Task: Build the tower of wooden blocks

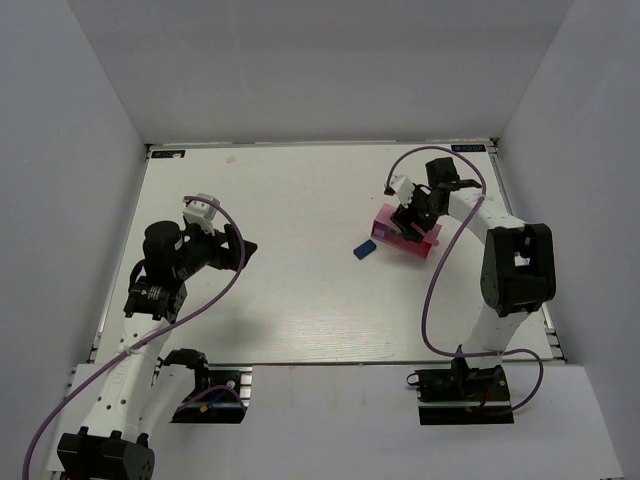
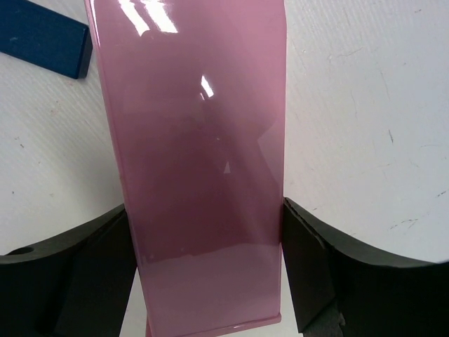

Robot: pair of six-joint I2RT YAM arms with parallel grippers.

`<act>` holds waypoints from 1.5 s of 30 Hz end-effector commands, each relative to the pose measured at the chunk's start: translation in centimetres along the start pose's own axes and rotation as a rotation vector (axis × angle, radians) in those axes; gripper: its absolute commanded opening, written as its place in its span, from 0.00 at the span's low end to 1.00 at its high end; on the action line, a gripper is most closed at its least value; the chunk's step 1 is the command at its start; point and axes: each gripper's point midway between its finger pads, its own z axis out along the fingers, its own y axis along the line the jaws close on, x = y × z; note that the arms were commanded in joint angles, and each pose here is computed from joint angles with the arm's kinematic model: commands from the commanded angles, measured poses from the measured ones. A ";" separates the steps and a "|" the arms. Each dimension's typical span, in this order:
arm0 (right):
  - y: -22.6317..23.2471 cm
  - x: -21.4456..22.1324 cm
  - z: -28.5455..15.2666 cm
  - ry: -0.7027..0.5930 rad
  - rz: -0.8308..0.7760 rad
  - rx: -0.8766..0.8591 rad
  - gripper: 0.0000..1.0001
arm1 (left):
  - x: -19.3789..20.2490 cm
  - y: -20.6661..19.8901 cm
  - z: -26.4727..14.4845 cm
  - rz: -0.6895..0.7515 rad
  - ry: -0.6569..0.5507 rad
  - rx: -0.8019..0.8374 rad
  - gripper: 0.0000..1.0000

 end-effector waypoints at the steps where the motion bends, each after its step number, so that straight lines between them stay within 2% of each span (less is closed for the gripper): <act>1: 0.0 -1.2 -0.5 -0.039 -0.015 -0.036 0.42 | -0.6 -0.6 -0.3 0.012 -0.017 0.022 0.90; 3: 0.2 -1.3 -0.6 -0.046 -0.013 -0.045 0.42 | -0.6 -0.6 -0.3 0.012 -0.017 0.022 0.90; 7: 0.4 -1.5 -0.3 -0.057 -0.026 -0.046 0.69 | -0.6 -0.6 -0.3 0.012 -0.017 0.022 0.90; 13: 1.3 -0.7 0.0 -0.041 -0.013 -0.079 0.83 | -0.6 -0.6 -0.3 0.012 -0.017 0.022 0.90; 14: 1.5 -0.7 0.0 -0.040 -0.014 -0.083 0.90 | -0.6 -0.6 -0.3 0.012 -0.017 0.022 0.90; 23: 1.8 -1.0 0.1 -0.058 -0.021 -0.094 0.90 | -0.6 -0.6 -0.3 0.012 -0.017 0.022 0.90; 32: 2.0 -0.9 0.4 -0.042 -0.016 -0.125 0.82 | -0.6 -0.6 -0.3 0.012 -0.017 0.022 0.90; 36: 2.1 -1.0 0.3 -0.051 -0.017 -0.132 0.71 | -0.6 -0.6 -0.3 0.012 -0.017 0.022 0.90; 40: 2.2 -1.5 -0.2 -0.071 -0.020 -0.132 0.46 | -0.6 -0.6 -0.3 0.012 -0.017 0.022 0.89; 45: 2.0 -2.7 -1.5 -0.108 -0.034 -0.108 0.33 | -0.6 -0.6 -0.3 0.012 -0.017 0.022 0.89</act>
